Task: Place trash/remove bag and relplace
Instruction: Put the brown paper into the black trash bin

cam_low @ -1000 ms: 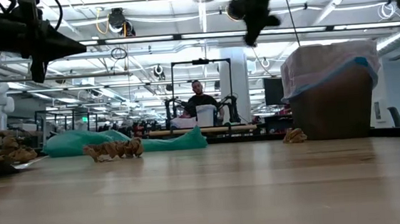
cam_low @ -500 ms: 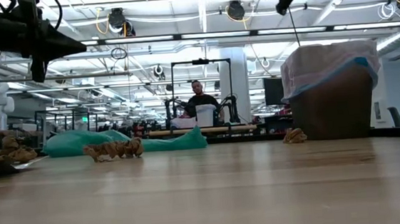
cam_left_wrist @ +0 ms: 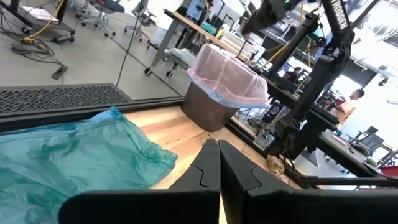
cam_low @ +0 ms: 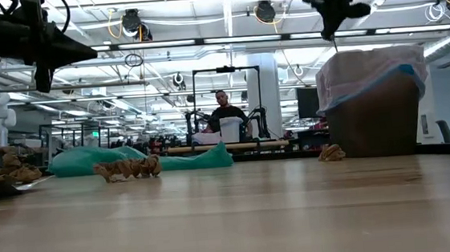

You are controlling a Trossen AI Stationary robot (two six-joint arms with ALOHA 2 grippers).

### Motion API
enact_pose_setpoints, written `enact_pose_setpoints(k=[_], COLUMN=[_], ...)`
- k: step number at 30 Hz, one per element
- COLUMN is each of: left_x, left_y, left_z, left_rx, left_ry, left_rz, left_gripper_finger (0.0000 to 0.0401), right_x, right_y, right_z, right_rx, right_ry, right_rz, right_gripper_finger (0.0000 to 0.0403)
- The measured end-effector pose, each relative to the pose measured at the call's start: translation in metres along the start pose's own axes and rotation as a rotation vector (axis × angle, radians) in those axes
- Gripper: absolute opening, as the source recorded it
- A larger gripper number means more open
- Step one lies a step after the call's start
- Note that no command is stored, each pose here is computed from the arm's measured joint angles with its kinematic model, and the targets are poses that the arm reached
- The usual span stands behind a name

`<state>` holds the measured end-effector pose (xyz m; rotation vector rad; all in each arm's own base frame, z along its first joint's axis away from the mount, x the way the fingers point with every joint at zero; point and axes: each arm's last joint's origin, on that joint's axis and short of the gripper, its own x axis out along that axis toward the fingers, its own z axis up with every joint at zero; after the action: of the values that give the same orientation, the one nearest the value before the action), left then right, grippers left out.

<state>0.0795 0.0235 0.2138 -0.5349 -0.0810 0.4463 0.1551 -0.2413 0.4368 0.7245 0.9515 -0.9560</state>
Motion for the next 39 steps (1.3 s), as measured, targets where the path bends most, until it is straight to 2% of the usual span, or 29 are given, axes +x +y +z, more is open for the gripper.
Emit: enact_pose_setpoints(k=[4, 7, 15, 19, 21, 23, 30, 39], left_x=[0.000, 0.000, 0.000, 0.000, 0.000, 0.000, 0.000, 0.000], left_y=[0.000, 0.000, 0.000, 0.000, 0.000, 0.000, 0.001, 0.001], left_z=[0.000, 0.000, 0.000, 0.000, 0.000, 0.000, -0.001, 0.000], left_rx=[0.000, 0.000, 0.000, 0.000, 0.000, 0.001, 0.003, 0.002], left_ry=[0.000, 0.000, 0.001, 0.001, 0.001, 0.003, 0.003, 0.001], left_rz=[0.000, 0.000, 0.000, 0.000, 0.001, 0.005, 0.015, 0.014], left_gripper_finger=[0.0000, 0.0000, 0.0000, 0.0000, 0.0000, 0.0000, 0.0000, 0.0000], right_x=[0.026, 0.044, 0.069, 0.069, 0.070, 0.073, 0.098, 0.100], right_y=[-0.002, -0.005, -0.007, -0.007, -0.003, 0.002, 0.013, 0.034], right_z=[-0.005, -0.010, -0.020, -0.020, -0.021, -0.021, -0.012, 0.004], right_rx=[0.007, 0.009, 0.012, 0.055, 0.043, 0.016, -0.034, -0.022], right_ry=[0.104, 0.174, 0.278, 0.276, 0.278, 0.288, 0.324, 0.175], right_rz=[-0.032, -0.083, -0.110, -0.115, -0.112, -0.103, -0.016, 0.220], right_gripper_finger=[0.0021, 0.0040, 0.0156, 0.0186, 0.0179, 0.0155, 0.0016, 0.0005])
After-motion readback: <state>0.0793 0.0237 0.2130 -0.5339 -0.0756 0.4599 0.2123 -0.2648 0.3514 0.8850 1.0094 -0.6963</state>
